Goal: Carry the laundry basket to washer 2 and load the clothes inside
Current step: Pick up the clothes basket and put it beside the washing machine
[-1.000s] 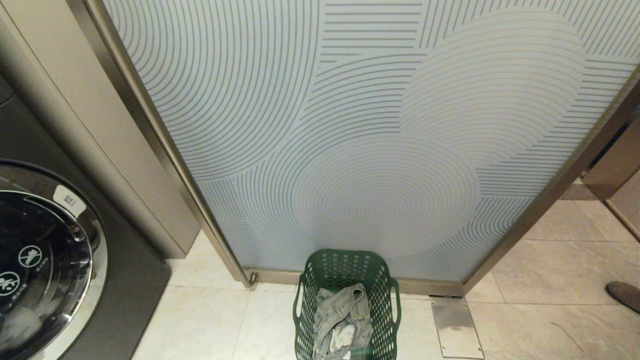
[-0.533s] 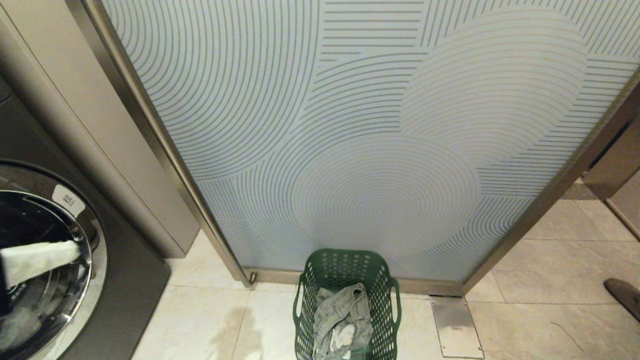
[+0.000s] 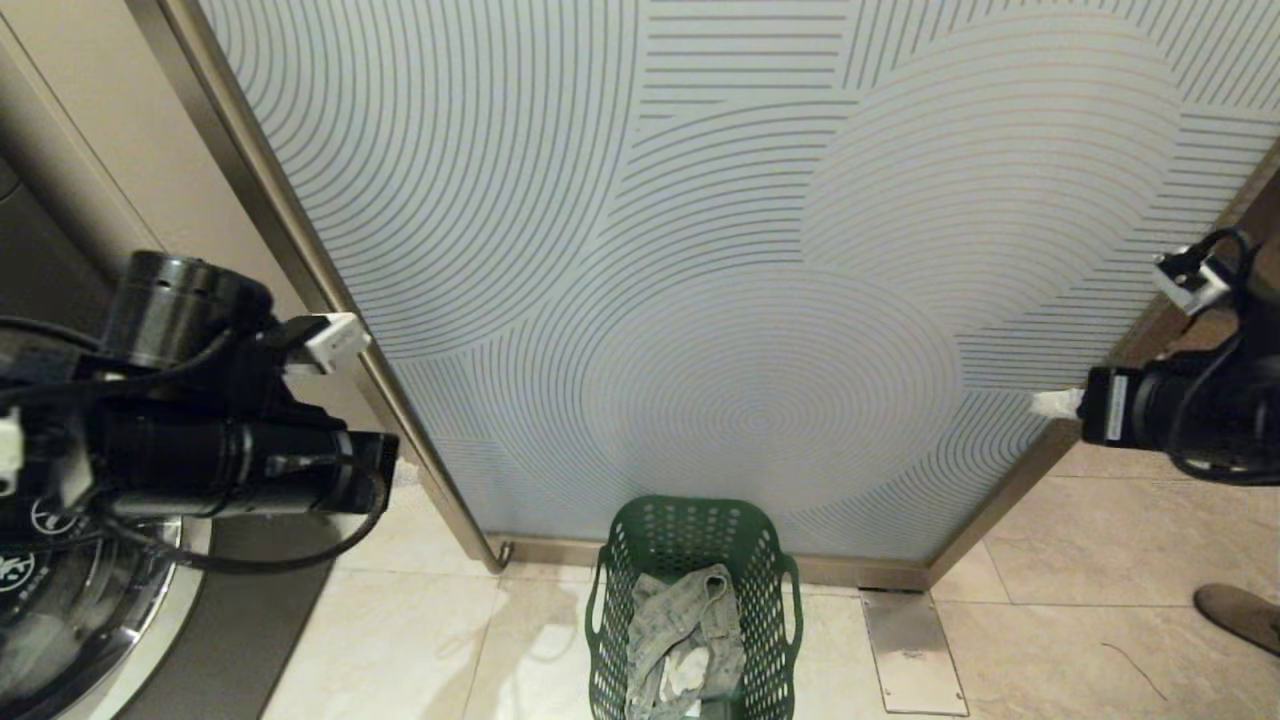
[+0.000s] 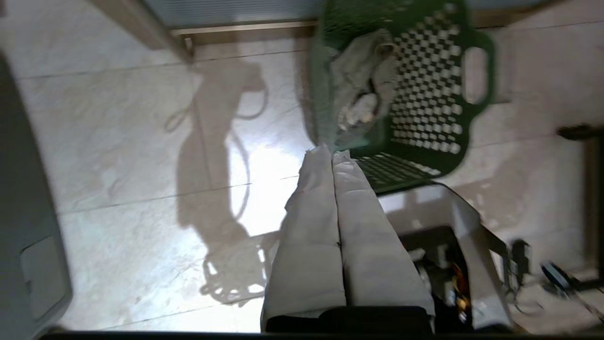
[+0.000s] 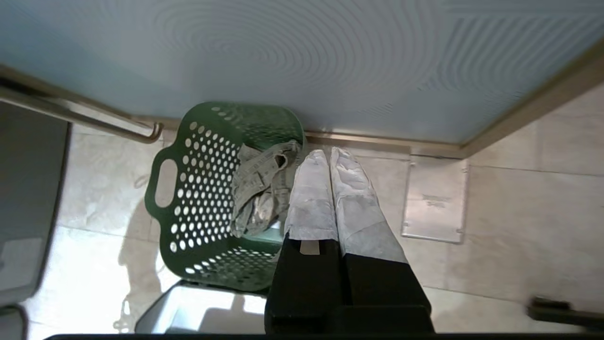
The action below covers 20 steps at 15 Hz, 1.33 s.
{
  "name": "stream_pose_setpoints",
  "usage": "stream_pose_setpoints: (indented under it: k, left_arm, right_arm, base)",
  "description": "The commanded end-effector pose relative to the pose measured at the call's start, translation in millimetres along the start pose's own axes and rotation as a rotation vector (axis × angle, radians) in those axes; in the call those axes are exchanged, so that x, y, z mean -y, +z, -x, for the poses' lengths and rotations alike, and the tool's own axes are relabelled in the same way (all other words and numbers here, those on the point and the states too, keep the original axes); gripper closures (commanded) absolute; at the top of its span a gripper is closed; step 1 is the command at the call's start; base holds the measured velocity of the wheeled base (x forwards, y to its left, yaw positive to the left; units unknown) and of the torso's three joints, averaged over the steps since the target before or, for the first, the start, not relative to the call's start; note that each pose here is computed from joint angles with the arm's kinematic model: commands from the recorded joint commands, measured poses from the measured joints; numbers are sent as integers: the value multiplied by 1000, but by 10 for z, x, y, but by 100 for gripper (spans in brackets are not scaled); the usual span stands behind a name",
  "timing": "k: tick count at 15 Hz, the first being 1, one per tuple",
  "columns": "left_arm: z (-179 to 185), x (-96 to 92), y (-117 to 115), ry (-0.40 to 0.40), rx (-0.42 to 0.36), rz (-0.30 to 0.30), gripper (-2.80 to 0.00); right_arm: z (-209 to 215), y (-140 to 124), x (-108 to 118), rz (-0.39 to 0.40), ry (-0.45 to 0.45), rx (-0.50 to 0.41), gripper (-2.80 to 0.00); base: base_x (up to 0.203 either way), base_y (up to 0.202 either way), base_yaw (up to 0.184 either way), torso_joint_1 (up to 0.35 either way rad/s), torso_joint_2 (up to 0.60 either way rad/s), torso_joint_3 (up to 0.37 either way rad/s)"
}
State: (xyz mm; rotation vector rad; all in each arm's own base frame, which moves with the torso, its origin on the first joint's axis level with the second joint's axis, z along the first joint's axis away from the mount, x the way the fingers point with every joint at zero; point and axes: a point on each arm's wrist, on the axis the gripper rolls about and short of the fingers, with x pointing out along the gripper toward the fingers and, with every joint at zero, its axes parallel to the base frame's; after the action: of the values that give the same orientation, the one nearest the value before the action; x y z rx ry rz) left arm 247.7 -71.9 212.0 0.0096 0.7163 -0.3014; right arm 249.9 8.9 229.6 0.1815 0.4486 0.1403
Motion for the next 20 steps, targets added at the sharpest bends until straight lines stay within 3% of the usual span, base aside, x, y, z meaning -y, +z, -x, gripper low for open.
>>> stream_pose_setpoints:
  k: [1, 3, 5, 9, 12, 17, 20]
  left_arm:
    - [-536, -27, -82, 56, -105, 3, 0]
    - [-771, -52, -123, 92, -128, 5, 0]
    - [-925, -66, -105, 118, -82, 3, 0]
    - [-1057, -88, -377, 119, -179, 6, 0]
    - [-1259, -90, -528, 93, -215, 8, 0]
    - [-1646, 329, -852, 2, -284, 44, 0]
    - [-1774, 491, -1065, -26, -301, 23, 0]
  right_arm:
    - [-567, -318, 103, -20, -1, -93, 0]
    - [-886, -517, 137, -25, 9, -110, 0]
    - [-1174, -685, 114, -27, 29, -121, 0]
    - [-1602, -1139, -158, -32, 76, -193, 0]
    - [-1692, -1394, -266, -17, 95, -255, 0]
    - [-1859, -1677, -219, -23, 80, -331, 0]
    - [-1903, -1772, -197, -39, 71, -360, 0]
  base:
    - [0, 0, 0, 0, 0, 0]
    - [0, 0, 0, 0, 0, 0]
    - [0, 0, 0, 0, 0, 0]
    - [0, 0, 0, 0, 0, 0]
    - [0, 0, 0, 0, 0, 0]
    - [0, 0, 0, 0, 0, 0]
    - [0, 0, 0, 0, 0, 0]
